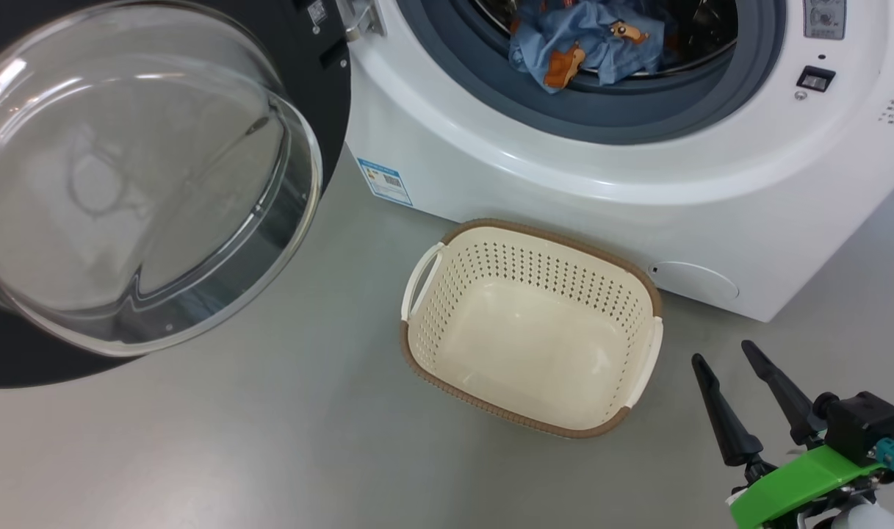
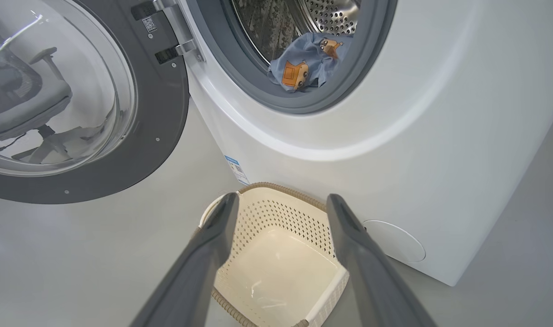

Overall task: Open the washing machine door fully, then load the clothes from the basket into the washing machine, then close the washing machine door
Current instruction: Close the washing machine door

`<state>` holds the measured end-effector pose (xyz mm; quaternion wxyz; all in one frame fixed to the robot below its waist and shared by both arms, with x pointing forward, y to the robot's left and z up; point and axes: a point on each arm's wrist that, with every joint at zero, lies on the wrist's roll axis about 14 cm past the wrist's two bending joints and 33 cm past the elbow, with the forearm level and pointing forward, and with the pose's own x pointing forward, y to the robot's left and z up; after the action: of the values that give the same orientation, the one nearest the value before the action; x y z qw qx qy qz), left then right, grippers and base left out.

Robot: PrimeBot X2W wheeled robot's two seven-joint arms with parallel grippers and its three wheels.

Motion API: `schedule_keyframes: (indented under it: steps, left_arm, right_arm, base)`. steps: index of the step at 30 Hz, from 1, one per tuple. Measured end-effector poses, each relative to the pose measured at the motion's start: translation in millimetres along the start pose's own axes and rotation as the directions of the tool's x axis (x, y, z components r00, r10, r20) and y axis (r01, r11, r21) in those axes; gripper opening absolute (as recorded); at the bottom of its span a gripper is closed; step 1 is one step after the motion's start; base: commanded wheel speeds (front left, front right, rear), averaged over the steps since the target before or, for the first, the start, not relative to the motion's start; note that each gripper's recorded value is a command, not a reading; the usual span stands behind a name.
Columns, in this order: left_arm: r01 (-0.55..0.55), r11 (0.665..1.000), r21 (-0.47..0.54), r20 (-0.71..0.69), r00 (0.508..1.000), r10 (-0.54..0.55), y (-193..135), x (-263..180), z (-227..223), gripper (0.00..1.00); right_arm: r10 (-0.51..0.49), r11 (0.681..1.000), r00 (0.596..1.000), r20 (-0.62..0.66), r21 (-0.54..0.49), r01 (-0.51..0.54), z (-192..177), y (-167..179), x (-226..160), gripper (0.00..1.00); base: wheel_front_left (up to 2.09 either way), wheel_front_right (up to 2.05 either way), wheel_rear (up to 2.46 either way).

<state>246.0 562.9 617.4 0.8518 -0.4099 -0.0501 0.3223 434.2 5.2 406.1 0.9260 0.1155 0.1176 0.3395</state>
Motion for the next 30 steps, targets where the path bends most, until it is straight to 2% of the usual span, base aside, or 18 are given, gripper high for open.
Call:
schedule_keyframes:
  steps: [12,30]
  left_arm:
    - [-0.043,0.999,0.017,-0.141,0.989,0.045,0.7,21.2,-36.5,0.0]
    - [-0.041,0.999,0.018,-0.24,0.97,0.044,-0.9,20.9,-51.2,0.0]
  right_arm:
    - [0.006,1.0,1.0,-0.017,0.008,-0.006,-10.9,-8.0,8.3,1.0]
    - [0.007,1.0,1.0,-0.008,0.002,-0.007,-8.5,-10.5,13.4,1.0]
  base:
    - [0.0,0.0,0.0]
    - [0.0,0.0,0.0]
